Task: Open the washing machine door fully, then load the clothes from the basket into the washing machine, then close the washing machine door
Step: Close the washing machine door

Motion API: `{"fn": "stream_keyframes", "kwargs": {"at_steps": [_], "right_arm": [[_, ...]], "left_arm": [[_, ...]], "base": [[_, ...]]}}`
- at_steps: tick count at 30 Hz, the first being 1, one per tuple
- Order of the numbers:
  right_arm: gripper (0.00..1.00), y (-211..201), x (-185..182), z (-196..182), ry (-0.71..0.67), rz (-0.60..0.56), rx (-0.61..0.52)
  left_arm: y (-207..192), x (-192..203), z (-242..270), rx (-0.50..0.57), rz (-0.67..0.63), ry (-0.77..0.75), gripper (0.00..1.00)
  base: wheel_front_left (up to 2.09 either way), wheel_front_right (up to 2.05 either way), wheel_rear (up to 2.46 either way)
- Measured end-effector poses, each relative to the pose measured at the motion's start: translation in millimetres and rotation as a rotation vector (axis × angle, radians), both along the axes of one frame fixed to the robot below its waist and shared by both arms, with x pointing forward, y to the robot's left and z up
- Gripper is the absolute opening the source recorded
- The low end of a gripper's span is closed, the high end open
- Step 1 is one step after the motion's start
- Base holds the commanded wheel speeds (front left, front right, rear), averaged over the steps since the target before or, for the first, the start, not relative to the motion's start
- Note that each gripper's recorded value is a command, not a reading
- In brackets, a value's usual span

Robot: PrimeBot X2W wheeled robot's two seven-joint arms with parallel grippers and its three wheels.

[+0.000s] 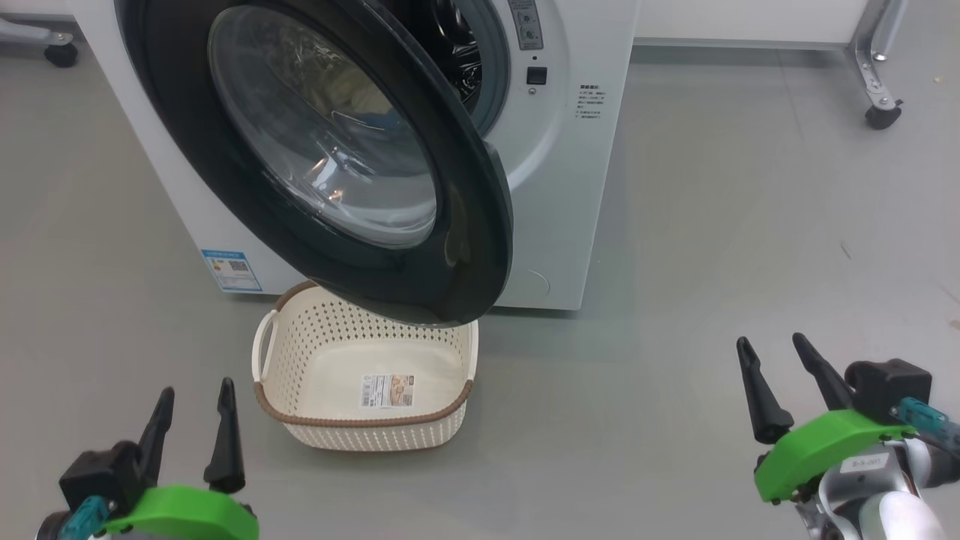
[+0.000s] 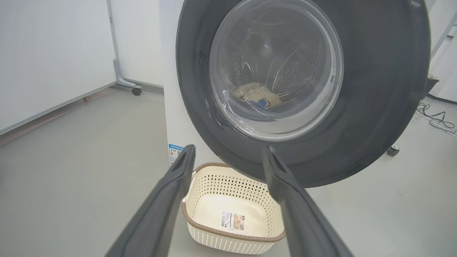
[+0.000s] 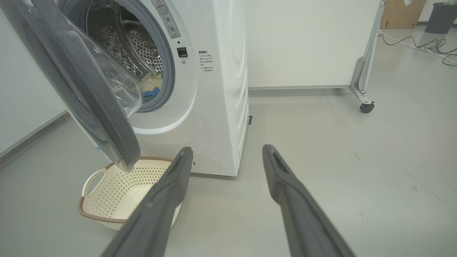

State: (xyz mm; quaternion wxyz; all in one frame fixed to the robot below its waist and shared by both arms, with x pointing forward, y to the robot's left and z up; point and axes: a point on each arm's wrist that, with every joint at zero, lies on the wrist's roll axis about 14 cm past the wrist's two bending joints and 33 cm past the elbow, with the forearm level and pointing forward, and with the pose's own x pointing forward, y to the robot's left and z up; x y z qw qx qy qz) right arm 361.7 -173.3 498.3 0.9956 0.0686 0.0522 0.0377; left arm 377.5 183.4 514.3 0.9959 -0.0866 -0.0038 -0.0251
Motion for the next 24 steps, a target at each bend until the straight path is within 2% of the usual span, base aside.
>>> {"fn": "stream_keyframes", "kwargs": {"at_steps": [7, 24], "right_arm": [[1.00, -2, 3, 2, -0.002, -0.005, -0.008], [1.00, -2, 4, 0, 0.011, -0.003, -0.011]], "left_arm": [[6, -17, -9, 0.017, 0.029, 0.025, 1.00], [3, -16, -9, 0.015, 0.022, 0.028, 1.00]], "base": [[0.00, 0.00, 0.00], [0.00, 0.00, 0.00]]}}
